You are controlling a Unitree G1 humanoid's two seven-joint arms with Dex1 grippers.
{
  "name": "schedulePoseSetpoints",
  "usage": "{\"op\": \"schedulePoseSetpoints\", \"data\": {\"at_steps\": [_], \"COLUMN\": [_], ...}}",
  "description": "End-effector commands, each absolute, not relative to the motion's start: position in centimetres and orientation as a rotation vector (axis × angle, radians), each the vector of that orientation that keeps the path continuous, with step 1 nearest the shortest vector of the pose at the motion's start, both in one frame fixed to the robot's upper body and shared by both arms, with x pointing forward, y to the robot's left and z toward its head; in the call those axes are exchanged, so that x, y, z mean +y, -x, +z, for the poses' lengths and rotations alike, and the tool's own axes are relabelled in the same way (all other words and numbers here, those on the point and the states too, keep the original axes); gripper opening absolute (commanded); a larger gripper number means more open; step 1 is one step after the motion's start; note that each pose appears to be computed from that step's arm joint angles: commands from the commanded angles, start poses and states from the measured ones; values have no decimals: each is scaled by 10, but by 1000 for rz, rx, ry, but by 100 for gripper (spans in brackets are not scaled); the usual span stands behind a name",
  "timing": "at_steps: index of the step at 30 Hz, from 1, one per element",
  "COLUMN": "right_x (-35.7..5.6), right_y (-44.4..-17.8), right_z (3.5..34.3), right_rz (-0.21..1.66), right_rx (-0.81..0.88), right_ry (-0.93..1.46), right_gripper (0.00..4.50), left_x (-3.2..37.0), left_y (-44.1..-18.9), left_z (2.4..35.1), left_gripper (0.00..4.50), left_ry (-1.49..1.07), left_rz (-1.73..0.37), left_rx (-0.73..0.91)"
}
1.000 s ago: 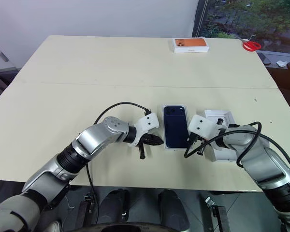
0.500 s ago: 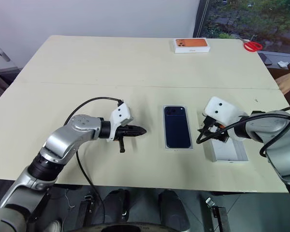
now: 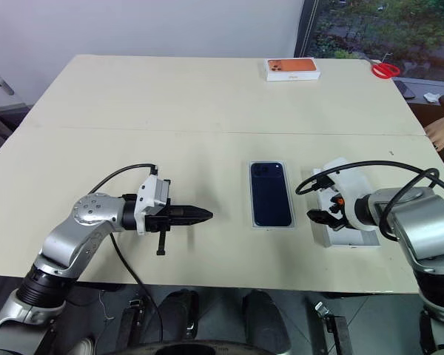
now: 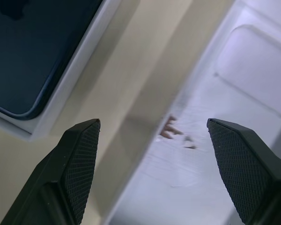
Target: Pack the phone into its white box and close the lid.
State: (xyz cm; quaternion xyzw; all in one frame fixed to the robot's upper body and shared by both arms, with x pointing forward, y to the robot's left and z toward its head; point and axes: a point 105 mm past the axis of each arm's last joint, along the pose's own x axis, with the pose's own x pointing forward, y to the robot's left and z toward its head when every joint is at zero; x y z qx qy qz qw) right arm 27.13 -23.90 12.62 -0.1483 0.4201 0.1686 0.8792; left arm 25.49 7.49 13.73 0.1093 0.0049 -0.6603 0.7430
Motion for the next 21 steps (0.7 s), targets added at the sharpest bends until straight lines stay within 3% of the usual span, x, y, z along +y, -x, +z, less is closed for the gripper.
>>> {"op": "schedulePoseSetpoints", "data": {"at_steps": [1, 4, 8, 15, 21], "right_x": [-241, -240, -240, -235, -176], "right_y": [-274, -275, -279, -294, -310], "right_z": [125, 122, 124, 152, 206], "right_rz": [322, 314, 294, 298, 611], "right_rx": [858, 849, 824, 694, 499], "right_ry": [265, 228, 193, 101, -133], "right_gripper": [330, 206, 2, 2, 2], "left_x": [72, 71, 71, 73, 89], "left_y": [-253, -254, -254, -259, -275], "left_z": [149, 149, 149, 149, 150], "left_gripper": [0, 0, 0, 0, 0], "left_ry": [-246, -243, -238, -219, -212], "left_rz": [-1448, -1443, -1438, -1406, -1299], "left_rx": [-53, -54, -56, -57, -52]}}
